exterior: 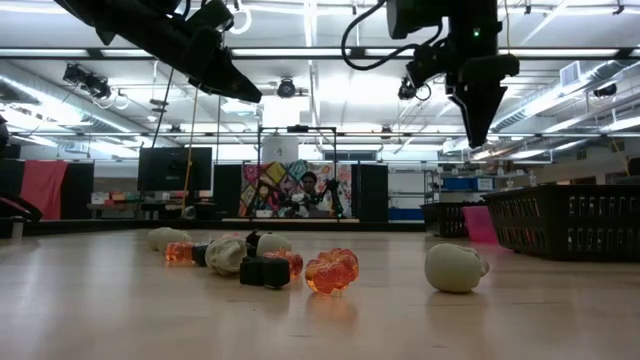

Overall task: Sort Halloween decoration
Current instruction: Put the orange pumpkin toy into the pink bowl

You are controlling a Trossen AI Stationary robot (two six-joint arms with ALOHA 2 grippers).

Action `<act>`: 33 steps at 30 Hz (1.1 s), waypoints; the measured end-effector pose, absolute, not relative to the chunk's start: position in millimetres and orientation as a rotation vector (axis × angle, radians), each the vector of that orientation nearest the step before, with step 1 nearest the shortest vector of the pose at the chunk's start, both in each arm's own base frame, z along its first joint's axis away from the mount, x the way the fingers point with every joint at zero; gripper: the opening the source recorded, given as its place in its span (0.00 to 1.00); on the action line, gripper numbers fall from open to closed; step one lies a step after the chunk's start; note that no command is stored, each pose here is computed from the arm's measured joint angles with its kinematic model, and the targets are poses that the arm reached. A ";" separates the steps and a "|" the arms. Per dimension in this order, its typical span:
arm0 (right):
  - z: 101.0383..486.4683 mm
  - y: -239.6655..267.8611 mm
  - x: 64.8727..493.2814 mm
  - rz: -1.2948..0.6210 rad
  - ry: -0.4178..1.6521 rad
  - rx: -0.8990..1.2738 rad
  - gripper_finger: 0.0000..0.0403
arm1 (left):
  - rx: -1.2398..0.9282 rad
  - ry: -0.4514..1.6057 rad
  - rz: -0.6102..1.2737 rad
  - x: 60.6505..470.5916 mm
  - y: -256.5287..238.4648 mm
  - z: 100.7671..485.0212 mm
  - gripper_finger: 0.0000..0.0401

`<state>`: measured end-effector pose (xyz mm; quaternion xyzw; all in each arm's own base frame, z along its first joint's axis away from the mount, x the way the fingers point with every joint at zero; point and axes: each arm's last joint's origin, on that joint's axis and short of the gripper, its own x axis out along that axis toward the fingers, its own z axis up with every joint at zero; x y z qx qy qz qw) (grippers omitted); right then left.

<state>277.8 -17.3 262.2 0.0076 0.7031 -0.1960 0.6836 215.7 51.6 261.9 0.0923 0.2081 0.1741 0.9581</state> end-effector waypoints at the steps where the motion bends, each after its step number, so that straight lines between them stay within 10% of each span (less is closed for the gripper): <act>1: 262.2 -17.4 277.7 -0.443 1.576 0.019 0.24 | 0.187 0.422 0.353 215.7 51.5 261.9 0.48; 33: 237.7 -22.0 266.8 -0.509 1.654 0.023 0.24 | 0.185 0.422 0.353 215.7 51.5 261.9 0.48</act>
